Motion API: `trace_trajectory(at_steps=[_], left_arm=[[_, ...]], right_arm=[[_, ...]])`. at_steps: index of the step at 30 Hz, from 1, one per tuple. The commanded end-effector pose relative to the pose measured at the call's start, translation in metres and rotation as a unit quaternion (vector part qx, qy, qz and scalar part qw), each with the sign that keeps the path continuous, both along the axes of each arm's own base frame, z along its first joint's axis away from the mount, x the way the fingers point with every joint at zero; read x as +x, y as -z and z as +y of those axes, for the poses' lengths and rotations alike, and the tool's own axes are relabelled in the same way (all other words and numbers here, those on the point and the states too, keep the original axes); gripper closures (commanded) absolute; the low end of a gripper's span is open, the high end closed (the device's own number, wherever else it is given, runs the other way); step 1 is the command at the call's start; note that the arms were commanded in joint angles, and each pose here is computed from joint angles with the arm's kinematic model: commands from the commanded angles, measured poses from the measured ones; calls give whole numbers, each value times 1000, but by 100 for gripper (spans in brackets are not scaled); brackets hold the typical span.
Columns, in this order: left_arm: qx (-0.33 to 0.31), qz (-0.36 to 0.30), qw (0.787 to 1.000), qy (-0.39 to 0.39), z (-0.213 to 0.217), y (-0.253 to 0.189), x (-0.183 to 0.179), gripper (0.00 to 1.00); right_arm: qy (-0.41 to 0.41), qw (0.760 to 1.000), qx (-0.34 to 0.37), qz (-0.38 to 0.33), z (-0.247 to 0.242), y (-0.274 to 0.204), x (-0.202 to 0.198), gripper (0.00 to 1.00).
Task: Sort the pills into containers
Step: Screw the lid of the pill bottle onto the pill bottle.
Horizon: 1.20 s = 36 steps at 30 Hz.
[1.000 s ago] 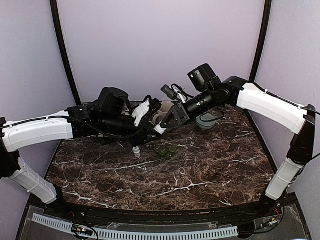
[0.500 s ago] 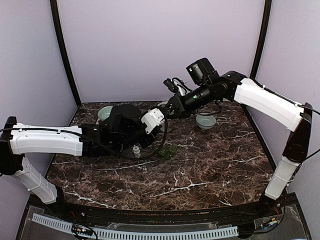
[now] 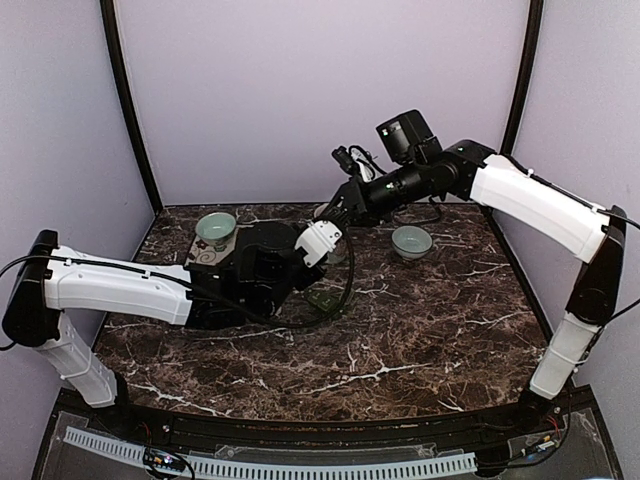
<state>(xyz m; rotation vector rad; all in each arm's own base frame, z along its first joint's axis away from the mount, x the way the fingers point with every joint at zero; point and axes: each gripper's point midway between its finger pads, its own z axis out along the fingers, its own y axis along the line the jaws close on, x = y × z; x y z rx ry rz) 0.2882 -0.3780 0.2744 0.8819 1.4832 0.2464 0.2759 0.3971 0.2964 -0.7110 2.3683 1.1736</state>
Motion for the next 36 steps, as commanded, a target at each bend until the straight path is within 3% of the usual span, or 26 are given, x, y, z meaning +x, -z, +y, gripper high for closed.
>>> trace_trajectory(at_steps=[1,6,13,22,28,36], left_arm=[[-171,-66,975,124,-30,-102,-45,92],[-178,-43,973,138,-28,-96,-49,92],[-178,-24,971,157,-32,-95,-54,92],[-185,-19,972,140,-28,-96,-50,85],[-191,-9,973,127,-21,-95,-49,59],[-184,20,976,112,-7,-82,-51,37]], right_arm=[[-40,998,21,49,26,13,-26,74],[-43,998,16,48,24,16,-28,66],[-47,998,17,42,25,15,-27,65],[-35,999,-7,33,18,22,-25,93],[-19,1000,-12,21,14,20,-21,99],[3,1000,-16,4,9,18,-13,99]])
